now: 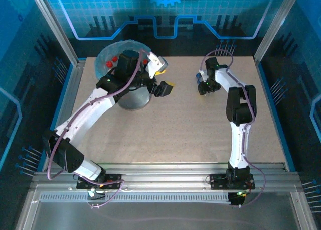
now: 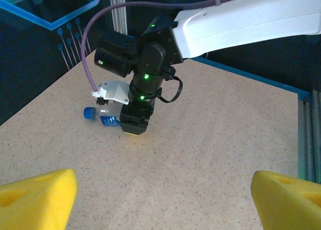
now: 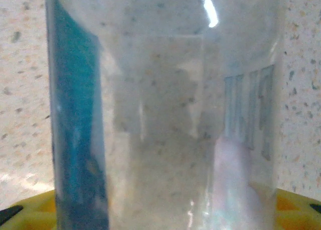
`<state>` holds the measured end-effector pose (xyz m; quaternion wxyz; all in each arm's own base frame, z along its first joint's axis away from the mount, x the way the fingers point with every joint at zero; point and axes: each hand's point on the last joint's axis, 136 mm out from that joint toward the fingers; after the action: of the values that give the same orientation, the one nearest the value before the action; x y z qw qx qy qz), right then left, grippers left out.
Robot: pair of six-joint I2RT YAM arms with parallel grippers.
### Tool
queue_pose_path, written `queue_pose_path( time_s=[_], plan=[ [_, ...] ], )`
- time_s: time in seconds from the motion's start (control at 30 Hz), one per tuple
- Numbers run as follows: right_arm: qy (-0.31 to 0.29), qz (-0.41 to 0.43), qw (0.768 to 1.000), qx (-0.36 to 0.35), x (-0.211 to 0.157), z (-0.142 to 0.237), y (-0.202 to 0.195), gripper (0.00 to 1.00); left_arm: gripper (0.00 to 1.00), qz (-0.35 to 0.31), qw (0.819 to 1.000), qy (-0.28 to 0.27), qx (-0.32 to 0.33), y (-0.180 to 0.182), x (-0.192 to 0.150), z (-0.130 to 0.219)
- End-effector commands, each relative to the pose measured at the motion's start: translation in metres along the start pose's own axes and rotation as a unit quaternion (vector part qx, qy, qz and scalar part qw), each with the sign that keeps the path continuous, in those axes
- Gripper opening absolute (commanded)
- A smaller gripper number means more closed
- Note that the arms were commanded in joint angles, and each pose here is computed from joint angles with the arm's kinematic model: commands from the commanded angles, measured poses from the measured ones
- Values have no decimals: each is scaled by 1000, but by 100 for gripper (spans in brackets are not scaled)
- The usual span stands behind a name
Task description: Put the plastic bottles in the bin
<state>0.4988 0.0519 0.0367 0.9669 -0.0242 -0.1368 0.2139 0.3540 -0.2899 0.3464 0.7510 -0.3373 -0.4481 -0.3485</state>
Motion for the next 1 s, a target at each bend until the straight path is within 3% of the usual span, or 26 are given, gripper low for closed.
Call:
queue_pose_path(
  time_s=[0.0, 0.17, 0.3, 0.53, 0.73, 0.97],
  plan=[
    [-42, -13, 999, 21, 8, 48, 7, 54, 90, 12, 999, -45, 17, -5, 34, 16],
    [-97, -29, 993, 63, 1, 102, 38, 49, 89, 89, 991, -76, 60, 6, 52, 28],
    [-171, -29, 977, 125, -14, 159, 85, 49, 90, 151, 980, -101, 84, 9, 63, 44],
    [-344, 39, 885, 311, -43, 279, 190, 51, 91, 288, 950, -87, 89, 8, 60, 56],
    [-407, 123, 835, 348, -65, 348, 241, 52, 88, 330, 940, -89, 11, -18, 62, 58],
    [-435, 177, 801, 371, -76, 387, 266, 54, 84, 320, 933, -82, -140, -70, 74, 69]
  ],
)
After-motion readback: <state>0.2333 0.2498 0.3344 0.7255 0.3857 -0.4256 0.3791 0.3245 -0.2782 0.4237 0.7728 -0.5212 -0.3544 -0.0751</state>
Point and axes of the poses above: each hand's point on the last joint's axis, 136 mm out from that joint toward the fingers, its own z axis back along the fingers, its own y axis along the line the jaws close on, x = y × z, and after that the axes turned 8 degrees about z, right-handed
